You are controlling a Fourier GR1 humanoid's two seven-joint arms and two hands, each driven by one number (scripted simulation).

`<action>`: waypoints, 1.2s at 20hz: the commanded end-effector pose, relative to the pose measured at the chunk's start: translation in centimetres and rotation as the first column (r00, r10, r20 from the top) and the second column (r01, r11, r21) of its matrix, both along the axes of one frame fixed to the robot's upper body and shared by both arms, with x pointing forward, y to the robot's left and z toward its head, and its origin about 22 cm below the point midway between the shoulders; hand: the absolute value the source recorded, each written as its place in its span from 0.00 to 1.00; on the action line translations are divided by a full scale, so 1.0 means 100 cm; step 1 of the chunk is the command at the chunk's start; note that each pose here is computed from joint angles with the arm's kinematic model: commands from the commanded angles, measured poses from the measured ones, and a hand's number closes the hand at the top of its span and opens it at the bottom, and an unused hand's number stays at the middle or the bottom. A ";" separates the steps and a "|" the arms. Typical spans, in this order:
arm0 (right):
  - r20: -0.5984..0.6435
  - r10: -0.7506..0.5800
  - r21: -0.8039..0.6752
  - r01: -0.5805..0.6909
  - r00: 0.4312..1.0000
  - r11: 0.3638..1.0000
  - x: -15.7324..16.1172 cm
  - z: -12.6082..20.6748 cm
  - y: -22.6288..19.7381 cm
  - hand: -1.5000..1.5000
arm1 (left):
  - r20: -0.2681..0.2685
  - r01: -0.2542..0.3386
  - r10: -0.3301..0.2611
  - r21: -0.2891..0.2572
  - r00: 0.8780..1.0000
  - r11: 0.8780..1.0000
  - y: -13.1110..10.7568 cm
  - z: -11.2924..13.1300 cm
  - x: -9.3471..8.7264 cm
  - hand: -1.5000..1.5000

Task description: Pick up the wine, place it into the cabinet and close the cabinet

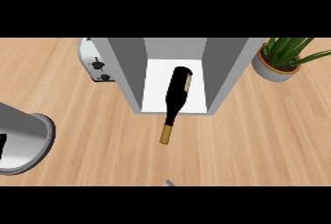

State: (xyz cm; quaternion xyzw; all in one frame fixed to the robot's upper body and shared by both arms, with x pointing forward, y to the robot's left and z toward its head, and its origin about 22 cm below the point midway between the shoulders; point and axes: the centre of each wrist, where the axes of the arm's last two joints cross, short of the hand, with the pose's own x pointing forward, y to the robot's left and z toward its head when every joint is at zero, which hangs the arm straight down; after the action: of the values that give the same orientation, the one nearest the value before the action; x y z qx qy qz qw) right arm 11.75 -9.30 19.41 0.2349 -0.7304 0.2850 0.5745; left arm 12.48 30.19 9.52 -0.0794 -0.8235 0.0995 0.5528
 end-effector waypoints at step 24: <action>0.136 -0.159 -0.003 0.161 0.978 0.987 0.183 0.073 0.108 1.00 | -0.004 -0.036 0.035 -0.012 0.999 0.999 -0.010 -0.018 0.005 0.00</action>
State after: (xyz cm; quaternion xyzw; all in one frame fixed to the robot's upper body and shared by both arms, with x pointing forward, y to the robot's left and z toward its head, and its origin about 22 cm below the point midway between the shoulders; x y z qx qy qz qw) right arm 26.80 2.11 27.23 0.1731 -0.7832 0.2724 0.5314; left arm 13.48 29.43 8.93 -0.0736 -0.8239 0.1124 0.5505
